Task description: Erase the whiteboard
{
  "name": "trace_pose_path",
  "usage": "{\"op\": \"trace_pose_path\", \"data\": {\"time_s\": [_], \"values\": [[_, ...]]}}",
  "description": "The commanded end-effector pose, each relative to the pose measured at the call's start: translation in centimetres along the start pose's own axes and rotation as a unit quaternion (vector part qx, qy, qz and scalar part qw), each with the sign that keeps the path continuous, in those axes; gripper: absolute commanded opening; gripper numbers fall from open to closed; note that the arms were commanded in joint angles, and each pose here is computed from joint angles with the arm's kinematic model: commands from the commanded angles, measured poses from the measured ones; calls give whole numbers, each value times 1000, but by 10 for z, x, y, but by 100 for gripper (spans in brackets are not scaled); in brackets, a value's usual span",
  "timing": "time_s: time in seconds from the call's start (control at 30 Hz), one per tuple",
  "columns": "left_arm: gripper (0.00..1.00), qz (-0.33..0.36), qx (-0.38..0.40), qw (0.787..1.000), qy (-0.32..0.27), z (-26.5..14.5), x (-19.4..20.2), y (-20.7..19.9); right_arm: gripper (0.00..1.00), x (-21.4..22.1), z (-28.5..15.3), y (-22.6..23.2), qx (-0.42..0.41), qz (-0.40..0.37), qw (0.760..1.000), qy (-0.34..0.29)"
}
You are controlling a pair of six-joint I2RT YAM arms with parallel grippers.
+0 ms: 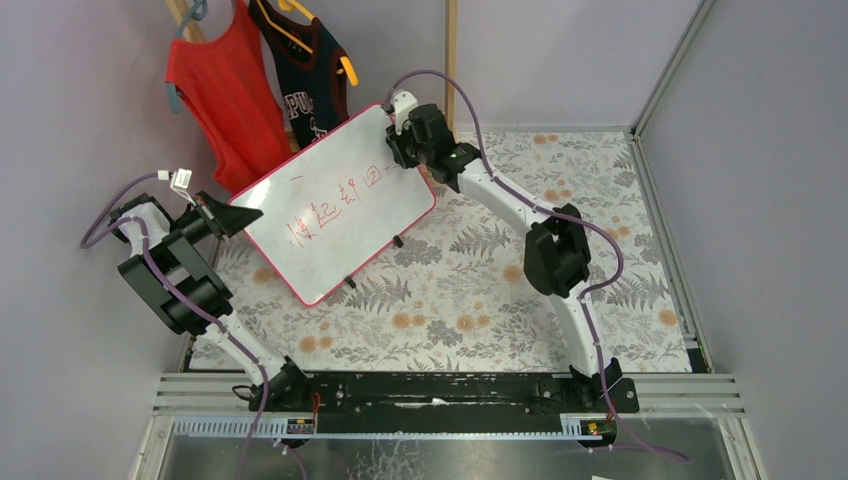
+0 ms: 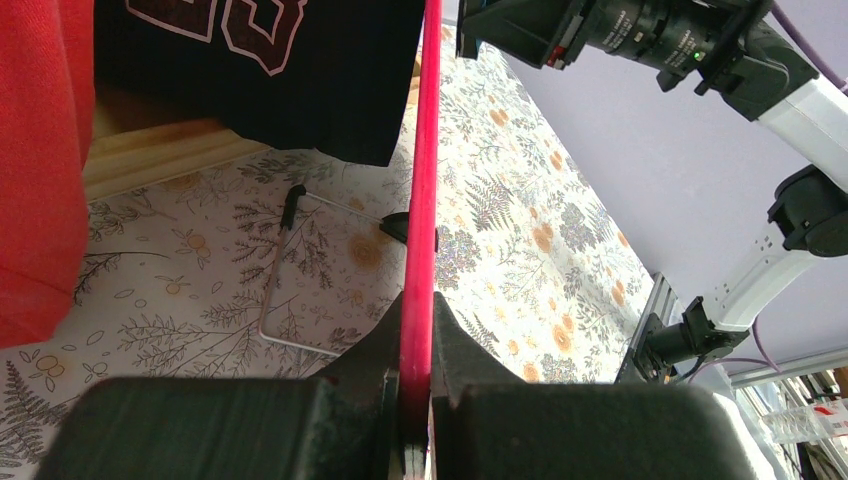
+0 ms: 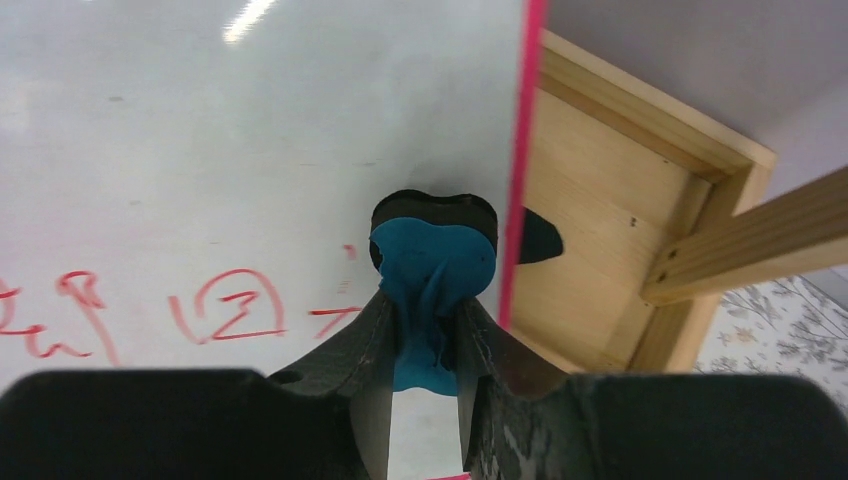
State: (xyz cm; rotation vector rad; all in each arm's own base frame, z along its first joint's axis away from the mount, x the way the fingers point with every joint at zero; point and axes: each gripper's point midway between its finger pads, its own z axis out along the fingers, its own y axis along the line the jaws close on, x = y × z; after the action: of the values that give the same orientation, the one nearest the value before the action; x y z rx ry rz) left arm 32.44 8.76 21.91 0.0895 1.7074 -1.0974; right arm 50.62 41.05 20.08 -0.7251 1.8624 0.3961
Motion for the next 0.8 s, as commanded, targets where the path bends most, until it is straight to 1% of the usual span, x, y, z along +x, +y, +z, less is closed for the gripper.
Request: {"op": "trace_pose_path", "data": {"time_s": [0.0,0.23,0.43,0.77], "values": [[0,27,-27,998,53,-11,22,22,0,-20,-1,-26,23,1,1000,-21],[0,26,-28,998,54,-12,23,22,0,-5,13,-16,-4,11,1000,-5],[0,28,-30,998,54,-13,22,23,0,2,16,-4,-29,22,999,1],[0,22,-28,998,54,-13,24,24,0,6,11,42,-67,-7,998,2]]}}
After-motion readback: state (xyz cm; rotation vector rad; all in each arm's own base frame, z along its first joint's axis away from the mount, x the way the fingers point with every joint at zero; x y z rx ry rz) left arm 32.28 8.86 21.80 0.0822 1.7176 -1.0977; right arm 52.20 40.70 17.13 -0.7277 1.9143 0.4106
